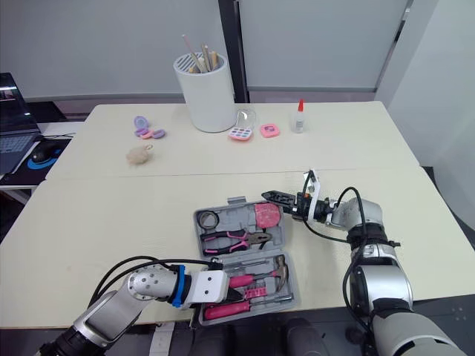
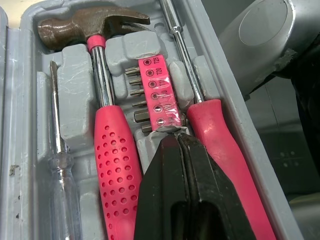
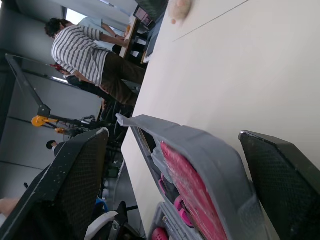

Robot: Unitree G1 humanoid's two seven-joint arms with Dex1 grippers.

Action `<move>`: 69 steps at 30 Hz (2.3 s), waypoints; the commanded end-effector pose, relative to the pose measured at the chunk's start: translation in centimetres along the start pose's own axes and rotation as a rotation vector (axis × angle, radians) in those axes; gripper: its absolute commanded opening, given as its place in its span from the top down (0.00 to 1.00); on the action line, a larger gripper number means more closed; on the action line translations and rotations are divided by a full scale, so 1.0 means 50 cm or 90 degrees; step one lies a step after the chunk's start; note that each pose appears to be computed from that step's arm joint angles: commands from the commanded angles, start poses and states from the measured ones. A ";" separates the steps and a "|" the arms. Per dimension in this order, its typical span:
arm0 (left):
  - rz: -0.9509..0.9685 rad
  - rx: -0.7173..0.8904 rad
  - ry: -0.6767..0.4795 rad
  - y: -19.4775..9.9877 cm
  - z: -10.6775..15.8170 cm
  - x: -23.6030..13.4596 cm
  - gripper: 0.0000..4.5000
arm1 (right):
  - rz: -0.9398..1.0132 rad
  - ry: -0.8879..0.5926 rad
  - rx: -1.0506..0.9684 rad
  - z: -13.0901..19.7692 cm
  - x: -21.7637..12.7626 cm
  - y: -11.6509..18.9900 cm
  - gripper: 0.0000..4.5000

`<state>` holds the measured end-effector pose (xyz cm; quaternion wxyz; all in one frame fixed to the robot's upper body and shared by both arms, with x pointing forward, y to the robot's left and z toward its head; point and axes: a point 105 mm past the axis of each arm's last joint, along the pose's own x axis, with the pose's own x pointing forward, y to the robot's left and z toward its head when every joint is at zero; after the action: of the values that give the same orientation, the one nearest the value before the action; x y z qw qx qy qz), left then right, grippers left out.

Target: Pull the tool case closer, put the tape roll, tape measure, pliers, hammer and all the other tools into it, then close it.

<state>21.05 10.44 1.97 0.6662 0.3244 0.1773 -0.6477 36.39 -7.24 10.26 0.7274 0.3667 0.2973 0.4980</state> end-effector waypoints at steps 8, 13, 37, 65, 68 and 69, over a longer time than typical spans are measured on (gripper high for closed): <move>0.034 -0.017 0.029 0.007 -0.034 -0.004 1.00 | 0.064 0.014 -0.029 -0.005 -0.006 0.062 0.01; 0.060 0.017 -0.006 0.027 0.013 -0.022 1.00 | 0.071 0.017 -0.030 -0.009 -0.009 0.072 0.01; -0.016 -0.226 0.230 -0.139 -0.032 -0.277 1.00 | 0.148 0.215 -0.056 -0.144 -0.122 0.205 0.01; 0.204 -0.209 0.128 -0.024 -0.096 -0.138 1.00 | -0.136 0.517 -0.845 -0.216 -0.219 0.005 0.82; 0.202 -0.218 0.118 -0.029 -0.082 -0.120 1.00 | -0.138 0.508 -0.841 -0.225 -0.211 0.010 0.97; 0.203 -0.220 0.114 -0.028 -0.076 -0.113 1.00 | -0.138 0.508 -0.840 -0.229 -0.208 0.013 1.00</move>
<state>19.94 18.38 2.30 0.7859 0.2863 0.3015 -0.4577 23.50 -14.65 4.30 0.6751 -0.3707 0.2287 0.5954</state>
